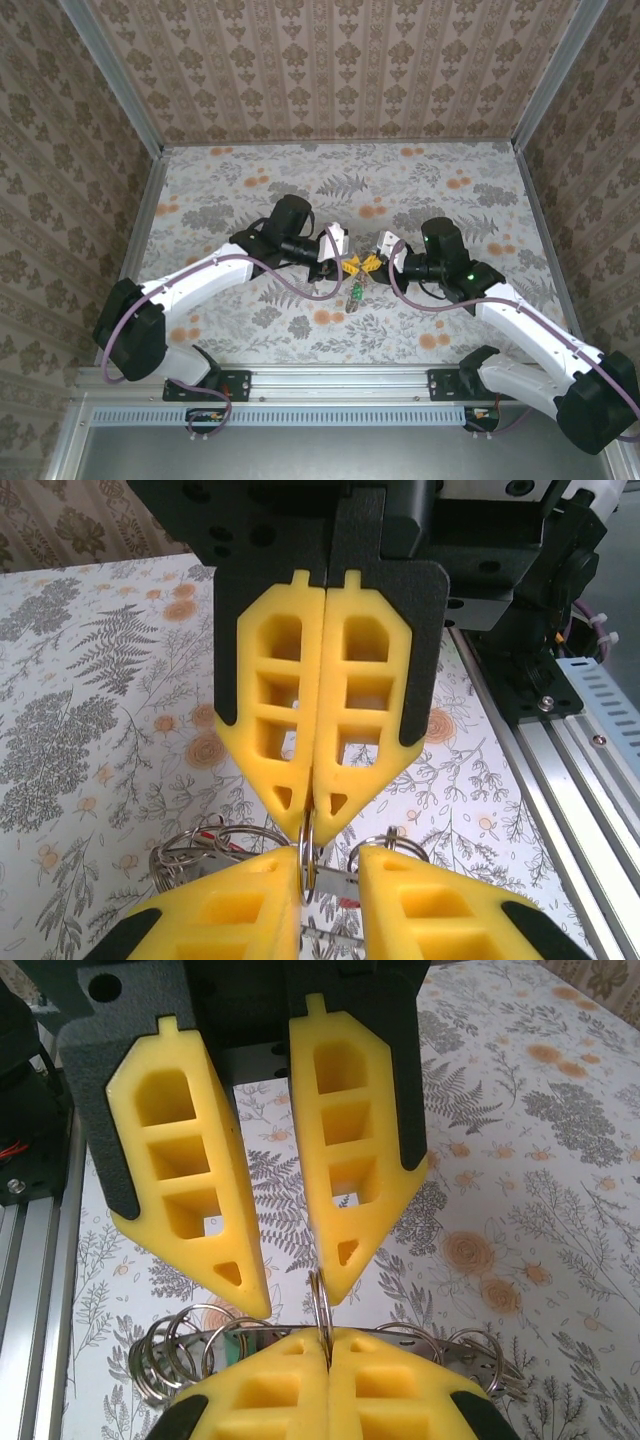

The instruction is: Put the keys on the keyring

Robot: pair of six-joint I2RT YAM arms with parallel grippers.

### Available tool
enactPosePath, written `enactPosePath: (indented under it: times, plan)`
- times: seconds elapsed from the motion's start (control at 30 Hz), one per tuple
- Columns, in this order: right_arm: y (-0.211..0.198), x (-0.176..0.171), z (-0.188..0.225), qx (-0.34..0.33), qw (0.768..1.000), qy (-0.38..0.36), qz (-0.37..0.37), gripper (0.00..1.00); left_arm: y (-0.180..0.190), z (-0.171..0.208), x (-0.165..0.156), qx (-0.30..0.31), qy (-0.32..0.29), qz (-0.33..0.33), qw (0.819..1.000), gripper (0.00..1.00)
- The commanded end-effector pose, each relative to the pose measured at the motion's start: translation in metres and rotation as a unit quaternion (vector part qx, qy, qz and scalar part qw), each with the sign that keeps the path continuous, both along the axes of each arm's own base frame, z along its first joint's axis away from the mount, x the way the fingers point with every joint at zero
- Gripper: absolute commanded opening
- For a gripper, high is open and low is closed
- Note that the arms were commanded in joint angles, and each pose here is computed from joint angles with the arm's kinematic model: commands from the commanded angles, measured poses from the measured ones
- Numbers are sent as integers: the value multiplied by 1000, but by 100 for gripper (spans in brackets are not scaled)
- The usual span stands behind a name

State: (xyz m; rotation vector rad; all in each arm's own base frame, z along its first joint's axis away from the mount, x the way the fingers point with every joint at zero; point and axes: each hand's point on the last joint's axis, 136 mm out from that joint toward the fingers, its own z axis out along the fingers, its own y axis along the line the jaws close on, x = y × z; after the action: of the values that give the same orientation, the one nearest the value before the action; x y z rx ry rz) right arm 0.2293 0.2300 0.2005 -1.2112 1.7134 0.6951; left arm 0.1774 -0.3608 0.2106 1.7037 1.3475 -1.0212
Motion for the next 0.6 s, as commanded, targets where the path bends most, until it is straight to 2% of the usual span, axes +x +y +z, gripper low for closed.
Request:
enactPosePath:
  times: [0.0, 0.27, 0.47, 0.57]
  plan:
    - [3, 3, 18, 5, 1000, -25, 5, 0, -4, 3, -2, 3, -9, -13, 1000, 21]
    - [4, 1, 20, 7, 1000, -27, 7, 0, -7, -1, 1, 15, -15, -7, 1000, 16]
    - [3, 2, 18, 0, 1000, -26, 3, 0, -8, 1, 2, 13, -18, -4, 1000, 0]
    - [0, 3, 11, -9, 1000, -26, -4, 2, -8, 5, 3, 0, -14, -2, 1000, 0]
